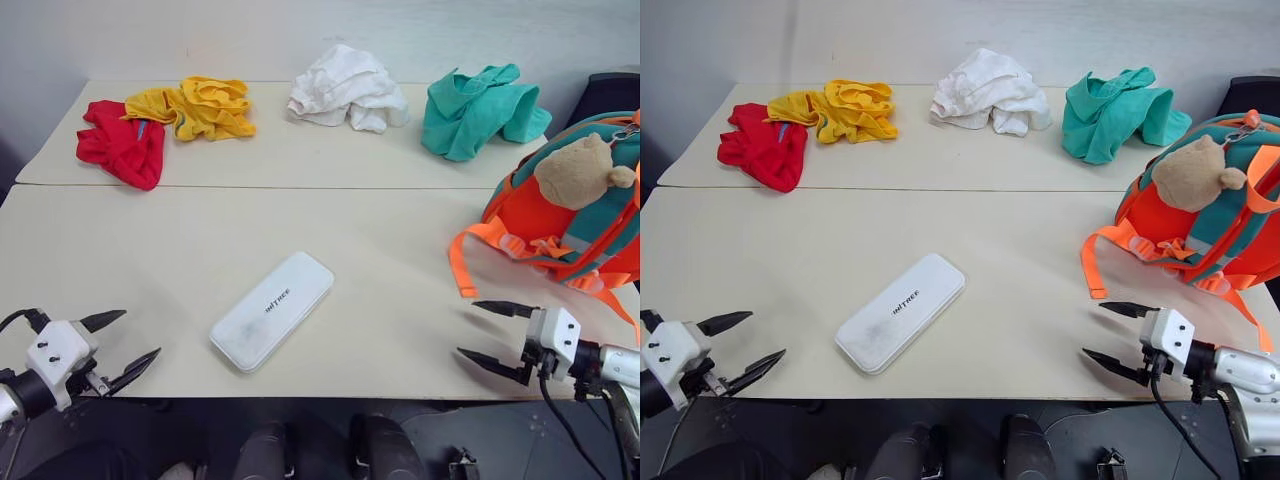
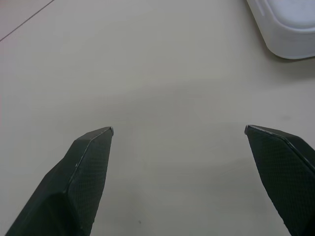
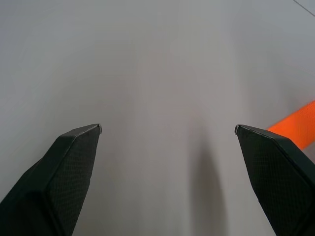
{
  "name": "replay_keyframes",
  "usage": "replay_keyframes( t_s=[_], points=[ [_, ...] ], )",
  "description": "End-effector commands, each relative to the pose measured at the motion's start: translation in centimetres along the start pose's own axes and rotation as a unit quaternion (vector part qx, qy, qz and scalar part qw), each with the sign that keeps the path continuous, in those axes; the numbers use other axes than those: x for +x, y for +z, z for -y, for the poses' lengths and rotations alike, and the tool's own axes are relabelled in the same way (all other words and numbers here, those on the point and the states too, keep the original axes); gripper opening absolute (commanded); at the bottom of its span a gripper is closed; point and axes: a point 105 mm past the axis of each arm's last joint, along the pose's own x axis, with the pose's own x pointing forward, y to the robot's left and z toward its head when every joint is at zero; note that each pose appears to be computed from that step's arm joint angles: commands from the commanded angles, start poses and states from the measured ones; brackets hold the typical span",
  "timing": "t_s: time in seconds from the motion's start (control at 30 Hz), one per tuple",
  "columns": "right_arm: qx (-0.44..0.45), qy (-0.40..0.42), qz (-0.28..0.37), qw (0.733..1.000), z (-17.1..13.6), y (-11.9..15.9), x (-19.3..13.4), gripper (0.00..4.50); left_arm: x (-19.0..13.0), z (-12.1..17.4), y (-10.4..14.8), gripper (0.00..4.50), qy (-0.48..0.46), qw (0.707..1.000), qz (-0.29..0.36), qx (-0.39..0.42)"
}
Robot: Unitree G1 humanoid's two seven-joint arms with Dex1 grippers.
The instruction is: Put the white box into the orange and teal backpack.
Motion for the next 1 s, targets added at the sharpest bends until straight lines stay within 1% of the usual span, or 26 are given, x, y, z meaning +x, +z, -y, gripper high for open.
replay_keyframes(
  t_s=[0.03,0.17,0.23,0.3,0.37,0.4,0.53,0.63,0.7,0.77,0.8,0.9,1.0],
  points=[
    [-0.006,-0.004,0.015,1.000,0.1,0.6,0.4,4.47,0.1,0.0,0.9,4.50,0.002,1.000,0.017,-0.001],
    [-0.004,-0.009,0.031,0.999,0.3,1.1,1.1,4.47,0.0,0.2,1.2,4.50,-0.011,0.999,0.020,-0.047],
    [0.003,-0.010,0.066,0.998,0.8,2.9,2.6,4.47,-0.3,1.5,1.8,4.50,-0.056,0.995,0.017,-0.078],
    [0.006,-0.004,0.085,0.996,1.0,4.2,3.6,4.47,-0.6,2.7,2.2,4.50,-0.094,0.990,0.009,-0.102],
    [0.015,-0.020,0.092,0.995,1.8,5.5,6.1,4.10,-0.6,4.8,2.6,4.12,-0.122,0.986,0.017,-0.108],
    [0.018,-0.028,0.090,0.995,2.1,5.9,7.0,3.83,-0.6,5.5,2.7,3.88,-0.130,0.985,0.018,-0.108],
    [0.022,-0.035,0.091,0.995,2.0,7.1,10.9,2.45,0.7,7.3,2.6,2.56,-0.119,0.988,0.016,-0.100],
    [0.009,-0.036,0.096,0.995,1.8,7.7,14.7,1.37,2.0,8.9,1.7,1.58,-0.105,0.988,0.013,-0.115],
    [0.000,-0.036,0.100,0.994,1.8,8.0,16.5,0.63,2.5,9.9,1.2,0.86,-0.109,0.987,0.004,-0.118],
    [-0.004,-0.027,0.109,0.994,1.5,8.3,18.3,0.00,3.2,10.5,1.0,0.23,-0.100,0.987,0.001,-0.123],
    [-0.005,-0.022,0.111,0.994,1.4,8.3,18.9,0.00,3.5,10.6,1.0,0.01,-0.094,0.988,0.001,-0.125],
    [0.013,0.020,0.129,0.991,0.4,8.8,20.5,0.00,4.4,10.6,2.1,0.01,-0.081,0.987,0.031,-0.137],
    [0.023,0.056,0.124,0.990,-0.4,8.5,21.3,0.00,5.1,10.1,2.7,0.01,-0.063,0.986,0.050,-0.149]
  ],
)
